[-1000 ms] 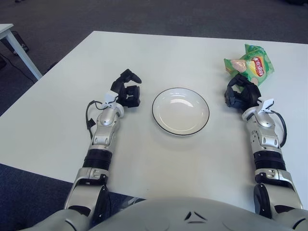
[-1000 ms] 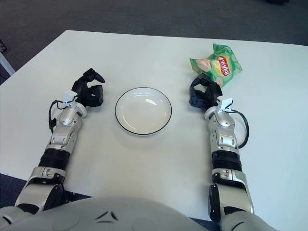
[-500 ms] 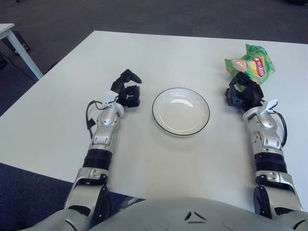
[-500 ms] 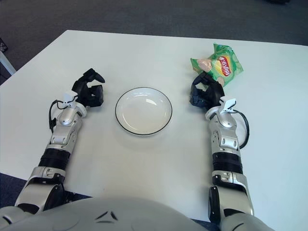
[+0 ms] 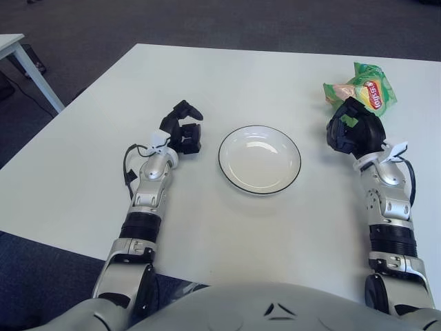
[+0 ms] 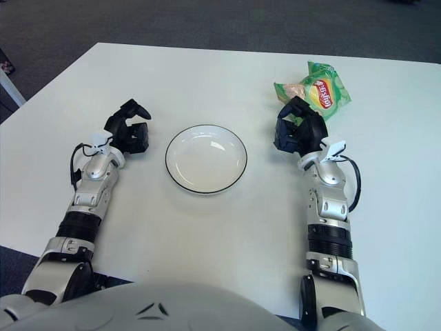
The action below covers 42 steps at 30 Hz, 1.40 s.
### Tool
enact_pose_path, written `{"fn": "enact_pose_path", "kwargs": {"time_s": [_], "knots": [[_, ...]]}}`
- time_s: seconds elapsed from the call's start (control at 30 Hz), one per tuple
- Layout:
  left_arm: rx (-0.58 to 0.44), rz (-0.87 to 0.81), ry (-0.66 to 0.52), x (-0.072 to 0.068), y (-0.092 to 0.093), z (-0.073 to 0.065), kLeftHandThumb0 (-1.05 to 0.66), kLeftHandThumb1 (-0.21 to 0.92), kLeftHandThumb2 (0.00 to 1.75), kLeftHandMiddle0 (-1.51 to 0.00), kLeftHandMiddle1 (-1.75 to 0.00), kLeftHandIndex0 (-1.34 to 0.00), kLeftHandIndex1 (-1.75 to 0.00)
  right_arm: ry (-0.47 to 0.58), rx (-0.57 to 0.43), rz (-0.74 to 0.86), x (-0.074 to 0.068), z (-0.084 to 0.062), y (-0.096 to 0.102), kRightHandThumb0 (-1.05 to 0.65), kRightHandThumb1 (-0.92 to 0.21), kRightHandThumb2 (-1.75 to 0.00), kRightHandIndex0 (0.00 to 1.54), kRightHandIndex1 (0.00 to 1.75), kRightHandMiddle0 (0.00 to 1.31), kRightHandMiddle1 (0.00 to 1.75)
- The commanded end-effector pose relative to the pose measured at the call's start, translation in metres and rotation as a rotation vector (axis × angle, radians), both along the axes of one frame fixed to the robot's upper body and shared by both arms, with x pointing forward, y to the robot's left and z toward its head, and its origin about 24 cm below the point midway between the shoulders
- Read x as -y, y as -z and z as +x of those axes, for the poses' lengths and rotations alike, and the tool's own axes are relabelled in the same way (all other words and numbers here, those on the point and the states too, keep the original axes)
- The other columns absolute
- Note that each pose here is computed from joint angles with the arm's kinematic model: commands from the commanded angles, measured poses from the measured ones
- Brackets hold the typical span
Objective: Put the snack into the plate.
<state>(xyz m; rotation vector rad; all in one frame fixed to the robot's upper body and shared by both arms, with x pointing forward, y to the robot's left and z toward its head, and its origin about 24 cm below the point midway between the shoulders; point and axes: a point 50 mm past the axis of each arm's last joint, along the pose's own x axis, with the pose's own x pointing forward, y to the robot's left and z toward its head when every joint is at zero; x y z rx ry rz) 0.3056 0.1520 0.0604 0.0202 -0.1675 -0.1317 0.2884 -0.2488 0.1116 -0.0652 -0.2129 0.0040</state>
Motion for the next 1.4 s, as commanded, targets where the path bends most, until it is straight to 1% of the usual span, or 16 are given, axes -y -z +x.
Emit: {"fn": "enact_pose_path", "kwargs": {"time_s": [0.0,0.03,0.1,0.2,0.37,0.47,0.57,0.63,0.83,0.97,1.0,1.07,1.13,1.23,1.3,1.37], "knots": [[-0.232,-0.044,-0.032,0.005,0.064,-0.034,-0.45,0.41,1.2,-1.23,-1.75,-0.54,-1.75,-0.029,0.092,-0.092,0.001,0.0,-0.029,-0.23,-0.29,-1.34,0.85,1.75,0.5,1.74],[-0.231,-0.045,-0.033,0.005,0.064,-0.034,-0.45,0.41,1.19,-1.23,-1.75,-0.54,-1.75,-0.035,0.107,-0.116,0.001,-0.001,-0.033,-0.15,-0.26,-1.38,0.81,1.74,0.47,1.74],[-0.229,-0.045,-0.033,0.005,0.064,-0.034,-0.45,0.41,1.19,-1.22,-1.75,-0.54,-1.75,-0.034,0.145,-0.215,0.003,-0.001,-0.041,-0.08,-0.25,-1.4,0.77,1.72,0.44,1.75],[-0.227,-0.045,-0.033,0.005,0.064,-0.034,-0.45,0.41,1.2,-1.23,-1.75,-0.54,-1.75,-0.028,0.187,-0.335,0.007,0.001,-0.047,-0.03,-0.28,-1.37,0.7,1.72,0.39,1.75],[-0.217,-0.044,-0.037,0.005,0.063,-0.033,-0.45,0.39,1.22,-1.23,-1.75,-0.55,-1.75,0.004,0.252,-0.492,0.021,0.005,-0.056,-0.01,-0.31,-1.33,0.65,1.72,0.36,1.75],[-0.211,-0.04,-0.039,0.005,0.063,-0.033,-0.46,0.38,1.23,-1.24,-1.75,-0.56,-1.75,0.023,0.276,-0.569,0.026,0.005,-0.063,-0.01,-0.36,-1.26,0.62,1.67,0.34,1.75],[-0.213,-0.033,-0.04,0.005,0.063,-0.033,-0.46,0.38,1.24,-1.24,-1.75,-0.56,-1.75,0.051,0.306,-0.669,0.028,0.002,-0.078,-0.01,-0.4,-1.18,0.61,1.61,0.33,1.75],[-0.214,-0.031,-0.041,0.005,0.063,-0.033,-0.46,0.38,1.24,-1.24,-1.75,-0.56,-1.75,0.061,0.315,-0.7,0.028,0.001,-0.082,-0.01,-0.42,-1.15,0.6,1.58,0.33,1.75],[-0.213,-0.035,-0.047,0.005,0.063,-0.033,-0.45,0.39,1.23,-1.24,-1.75,-0.55,-1.75,0.147,0.327,-0.948,0.042,0.006,-0.094,-0.01,-0.49,-1.05,0.57,1.53,0.31,1.75],[-0.215,-0.034,-0.05,0.005,0.062,-0.032,-0.46,0.38,1.23,-1.24,-1.75,-0.56,-1.75,0.163,0.33,-1.09,0.051,0.014,-0.099,-0.01,-0.64,-0.86,0.48,1.51,0.23,1.75],[-0.215,-0.033,-0.05,0.005,0.062,-0.032,-0.46,0.38,1.23,-1.24,-1.75,-0.56,-1.75,0.162,0.333,-1.107,0.051,0.015,-0.1,-0.14,-0.67,-0.83,0.41,1.53,0.26,1.75],[-0.215,-0.031,-0.052,0.005,0.062,-0.033,-0.46,0.38,1.23,-1.24,-1.75,-0.56,-1.75,0.153,0.338,-1.185,0.051,0.017,-0.101,-0.26,-0.7,-0.8,0.34,1.54,0.28,1.75],[-0.215,-0.03,-0.052,0.005,0.062,-0.033,-0.46,0.38,1.23,-1.24,-1.75,-0.56,-1.75,0.147,0.342,-1.232,0.052,0.019,-0.102,-0.33,-0.74,-0.76,0.28,1.53,0.28,1.75],[-0.215,-0.031,-0.053,0.004,0.062,-0.034,-0.46,0.38,1.23,-1.24,-1.75,-0.56,-1.75,0.132,0.355,-1.292,0.052,0.02,-0.104,-0.36,-0.77,-0.71,0.25,1.5,0.27,1.75],[-0.215,-0.031,-0.054,0.004,0.062,-0.034,-0.46,0.38,1.23,-1.24,-1.75,-0.56,-1.75,0.123,0.362,-1.324,0.051,0.021,-0.105,-0.58,-0.75,-0.68,0.22,1.47,0.11,1.66],[-0.216,-0.03,-0.057,0.004,0.062,-0.034,-0.46,0.38,1.23,-1.24,-1.75,-0.56,-1.75,0.105,0.358,-1.381,0.052,0.022,-0.106,-0.66,-0.74,-0.68,0.19,1.44,0.06,1.59]]}}
